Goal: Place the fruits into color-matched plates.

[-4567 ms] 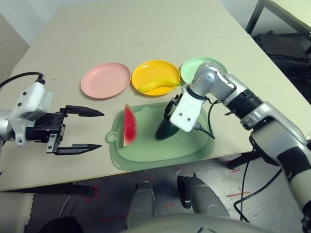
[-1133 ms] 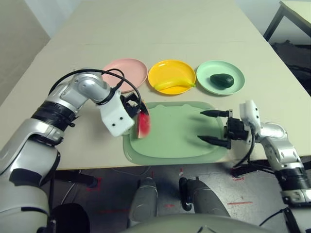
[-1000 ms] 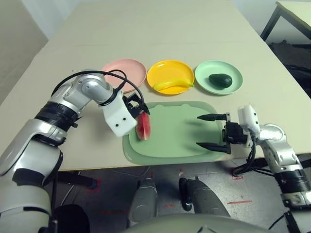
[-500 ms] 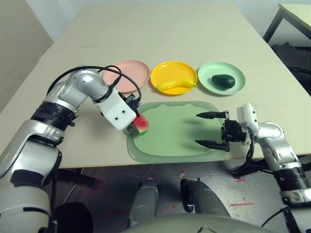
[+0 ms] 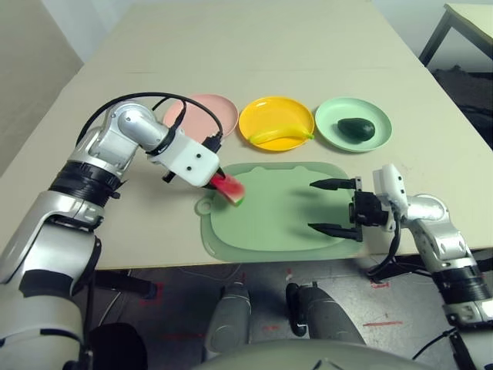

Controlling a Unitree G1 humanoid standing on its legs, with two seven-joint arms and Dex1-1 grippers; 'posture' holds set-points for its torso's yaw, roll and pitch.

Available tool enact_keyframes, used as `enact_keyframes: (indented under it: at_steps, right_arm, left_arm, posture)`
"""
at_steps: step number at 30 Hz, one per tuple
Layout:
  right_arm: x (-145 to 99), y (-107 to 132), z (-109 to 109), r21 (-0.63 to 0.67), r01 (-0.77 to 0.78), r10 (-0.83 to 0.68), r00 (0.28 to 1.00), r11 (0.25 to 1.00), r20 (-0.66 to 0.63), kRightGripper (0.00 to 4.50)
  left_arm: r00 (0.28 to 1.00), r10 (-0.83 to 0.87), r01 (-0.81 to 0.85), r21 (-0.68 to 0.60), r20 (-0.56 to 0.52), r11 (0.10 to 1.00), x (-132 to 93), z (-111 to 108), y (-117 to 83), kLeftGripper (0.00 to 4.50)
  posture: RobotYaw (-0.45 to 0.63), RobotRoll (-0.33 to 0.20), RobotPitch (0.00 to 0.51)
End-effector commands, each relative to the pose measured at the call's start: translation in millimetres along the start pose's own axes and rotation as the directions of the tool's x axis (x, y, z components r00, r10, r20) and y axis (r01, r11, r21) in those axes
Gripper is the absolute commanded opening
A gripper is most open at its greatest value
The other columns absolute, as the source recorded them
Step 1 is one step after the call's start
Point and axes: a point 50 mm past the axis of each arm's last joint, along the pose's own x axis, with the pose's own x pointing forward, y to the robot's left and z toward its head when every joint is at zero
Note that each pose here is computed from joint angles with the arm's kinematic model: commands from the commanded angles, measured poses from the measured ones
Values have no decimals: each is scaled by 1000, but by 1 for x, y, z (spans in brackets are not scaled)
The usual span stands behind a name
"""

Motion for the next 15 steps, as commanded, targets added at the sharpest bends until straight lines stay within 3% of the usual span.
enact_keyframes:
  at_steps: [1,8,12,15]
  right_arm:
    - [1,3,3,-9,-17,17,1000,1000,9,4500]
    - [7,5,6,27,43,-44,999,999,33,4500]
    - [11,8,11,116,247,-254,966,962,51,4500]
    - [17,20,15,159,304,-317,946,939,61,4500]
  left_arm:
    - [998,58,-58,28,-14,998,-15,8,13,1094]
    - [987,116,-116,6,-115,993,-36,-4,17,1094]
    - [965,157,-174,-65,-209,983,-53,-25,14,1094]
    - [942,185,-218,-89,-281,972,-63,-37,14,1094]
  posture:
    - [86,0,166]
    - [100,0,166]
    - [127,0,163]
    - [121,0,168]
